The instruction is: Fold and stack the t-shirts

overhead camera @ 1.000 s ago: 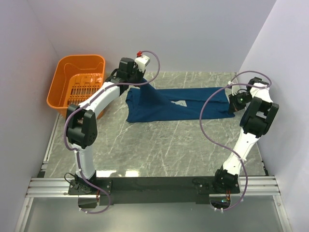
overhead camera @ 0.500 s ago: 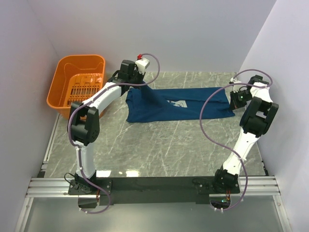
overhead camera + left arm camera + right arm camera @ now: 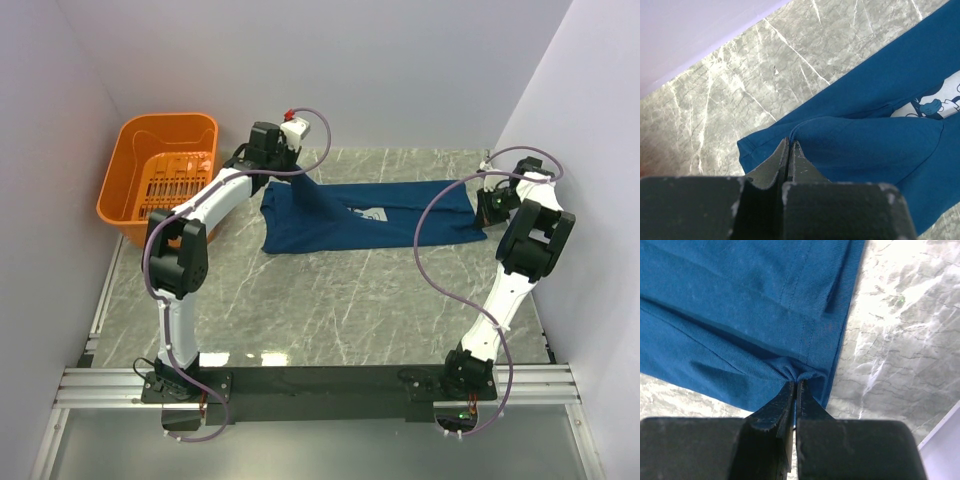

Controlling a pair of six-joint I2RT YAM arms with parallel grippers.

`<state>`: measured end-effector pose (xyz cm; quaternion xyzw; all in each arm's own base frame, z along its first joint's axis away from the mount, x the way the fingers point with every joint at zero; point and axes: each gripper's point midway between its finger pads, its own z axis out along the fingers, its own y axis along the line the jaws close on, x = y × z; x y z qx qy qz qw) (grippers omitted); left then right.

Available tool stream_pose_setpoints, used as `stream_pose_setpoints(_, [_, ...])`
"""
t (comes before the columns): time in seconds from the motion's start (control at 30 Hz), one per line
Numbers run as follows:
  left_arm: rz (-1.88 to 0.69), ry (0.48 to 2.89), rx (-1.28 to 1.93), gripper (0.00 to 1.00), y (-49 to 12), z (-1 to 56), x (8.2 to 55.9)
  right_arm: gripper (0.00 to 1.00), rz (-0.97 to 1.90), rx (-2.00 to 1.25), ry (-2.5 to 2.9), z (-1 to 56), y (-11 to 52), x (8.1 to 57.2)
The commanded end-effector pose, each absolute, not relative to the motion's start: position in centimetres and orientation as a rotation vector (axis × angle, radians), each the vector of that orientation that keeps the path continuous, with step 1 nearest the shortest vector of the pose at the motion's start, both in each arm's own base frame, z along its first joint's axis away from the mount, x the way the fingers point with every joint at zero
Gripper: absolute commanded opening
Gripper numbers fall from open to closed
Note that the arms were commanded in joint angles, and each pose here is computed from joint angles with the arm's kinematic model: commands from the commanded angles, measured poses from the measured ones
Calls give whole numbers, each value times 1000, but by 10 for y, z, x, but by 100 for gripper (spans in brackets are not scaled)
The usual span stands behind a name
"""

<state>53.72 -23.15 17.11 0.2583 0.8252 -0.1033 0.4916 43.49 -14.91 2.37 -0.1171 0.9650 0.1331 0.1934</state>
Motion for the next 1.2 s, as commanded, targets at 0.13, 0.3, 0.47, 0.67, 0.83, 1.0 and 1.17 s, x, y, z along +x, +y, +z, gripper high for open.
stream_pose_setpoints(0.13, [-269, 1945, 603, 1, -236, 190, 552, 0, 308, -254, 2646, 36, -159, 457])
stream_pose_setpoints(0.3, [-271, 1931, 601, 1, -237, 195, 554, 0, 339, -252, 2637, 37, -155, 456])
stream_pose_setpoints(0.47, [-276, 1919, 605, 1, -239, 199, 556, 0, 347, -252, 2637, 39, -154, 454])
stream_pose_setpoints(0.67, [-275, 1912, 615, 1, -240, 199, 557, 0, 340, -236, 2638, 40, -158, 453])
stream_pose_setpoints(0.83, [-303, 1886, 630, 1, -247, 205, 558, 0, 332, -232, 2652, 37, -159, 451])
stream_pose_setpoints(1.0, [-340, 1848, 645, 1, -257, 216, 564, 0, 323, -222, 2662, 35, -161, 450])
stream_pose_setpoints(1.17, [-354, 1828, 647, 1, -269, 221, 568, 0, 314, -212, 2660, 35, -163, 451])
